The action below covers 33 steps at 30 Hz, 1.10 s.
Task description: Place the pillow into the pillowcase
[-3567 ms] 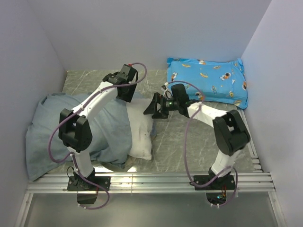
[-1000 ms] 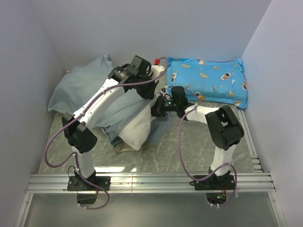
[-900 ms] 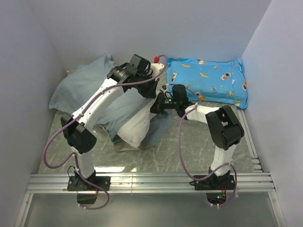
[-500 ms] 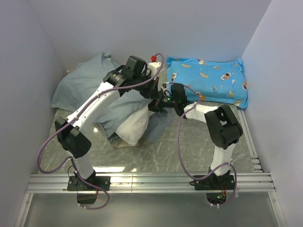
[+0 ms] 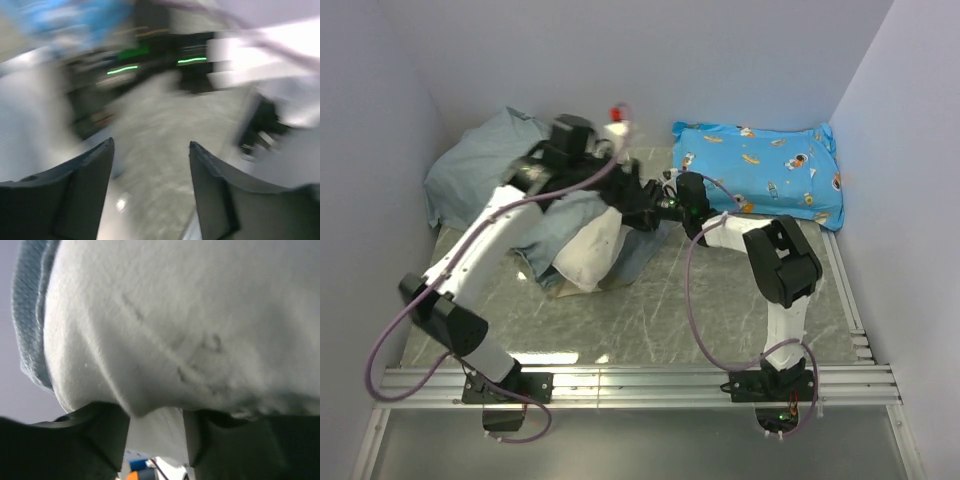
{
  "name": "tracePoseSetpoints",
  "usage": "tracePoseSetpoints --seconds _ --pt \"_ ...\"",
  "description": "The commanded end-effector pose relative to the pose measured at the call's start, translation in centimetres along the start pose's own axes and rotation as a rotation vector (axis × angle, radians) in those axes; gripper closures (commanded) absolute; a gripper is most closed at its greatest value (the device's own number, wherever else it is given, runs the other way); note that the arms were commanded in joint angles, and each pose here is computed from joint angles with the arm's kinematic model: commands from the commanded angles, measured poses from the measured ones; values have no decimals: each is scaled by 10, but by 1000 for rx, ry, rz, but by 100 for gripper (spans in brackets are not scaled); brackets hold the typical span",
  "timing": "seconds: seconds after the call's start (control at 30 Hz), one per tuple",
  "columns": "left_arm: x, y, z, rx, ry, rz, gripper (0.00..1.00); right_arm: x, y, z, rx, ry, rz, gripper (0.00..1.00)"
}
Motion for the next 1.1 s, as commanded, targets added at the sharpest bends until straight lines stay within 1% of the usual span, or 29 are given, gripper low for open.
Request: tracePoseSetpoints --seconds 0.0,0.03,0.07,0.1,0.13,0.17,0.2,0.23,0.27,0.3,0.33,0.37,0.4,0.43,0.47,0.5,0.53,0.57,0.6,0.67,0.7,0.77,0.8,0.83,0.9,0.93,0.97,1.03,1.07 --pt "18 82 72 -347 62 -18 32 13 25 -12 114 89 25 40" --pt "35 96 91 -450 15 31 30 11 34 -20 154 108 19 36" --pt "39 116 90 -493 -5 21 25 18 48 -33 216 141 26 33" --pt "48 136 103 -553 3 26 23 22 55 -37 226 152 36 30" --pt "71 143 106 -565 -20 93 22 23 63 -40 242 159 39 29" --pt "79 153 109 -598 -32 108 17 31 71 -50 271 185 62 29" --pt "84 172 108 -641 -47 88 14 39 80 -44 269 207 74 28" --pt "110 174 109 -634 -47 156 12 45 86 -46 273 229 79 21" --pt "120 182 107 -662 -51 170 11 59 92 -44 251 251 98 15" --pt "134 189 111 -676 -15 193 11 69 93 -44 245 261 123 10" --pt "159 187 111 -647 3 250 11 79 93 -45 238 283 154 10" --pt "173 188 105 -628 22 276 11 97 89 -44 227 304 195 10" --pt "184 190 107 -628 22 297 10 104 85 -44 218 309 209 9" --pt "209 186 108 -616 47 349 10 112 79 -42 207 305 224 8" --pt "217 186 109 -628 37 358 10 116 69 -41 208 317 239 6" --pt "228 186 112 -636 31 384 10 132 58 -41 206 335 284 6" --pt "249 182 113 -624 53 426 10 136 50 -41 202 328 302 5" --pt "259 180 116 -629 67 448 11 136 36 -45 209 311 323 5" --pt "264 178 123 -635 40 457 11 139 26 -45 198 307 338 5" --pt "283 172 130 -625 45 495 12 134 6 -50 186 264 336 5" --pt "278 169 141 -651 3 464 12 130 1 -50 177 250 325 5" --pt "288 166 152 -678 -5 473 11 125 -10 -48 159 223 303 6" --pt "283 162 162 -699 -35 443 11 121 -15 -40 117 239 286 8" --pt "287 160 168 -710 -43 445 12 119 -18 -36 104 227 273 10" --pt "290 153 179 -718 -36 429 12 114 -23 -27 71 233 251 19" --pt "284 150 187 -735 -60 395 13 111 -24 -24 60 210 238 25" --pt "285 145 192 -723 -53 382 13 108 -25 -19 28 212 225 41" --pt "277 138 200 -726 -61 329 16 104 -25 -11 -6 190 209 55" --pt "279 130 200 -676 -60 320 19 100 -25 -6 -29 190 198 70"
Point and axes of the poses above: each gripper's point midway between its finger pads, its own y axis back along the fingers, its own z axis along the line the jaws close on, x = y × z, the point moved 3 cm from there along y, back along the fingers, and after that the axes turned 2 degrees about -y, right-handed, at the moved point
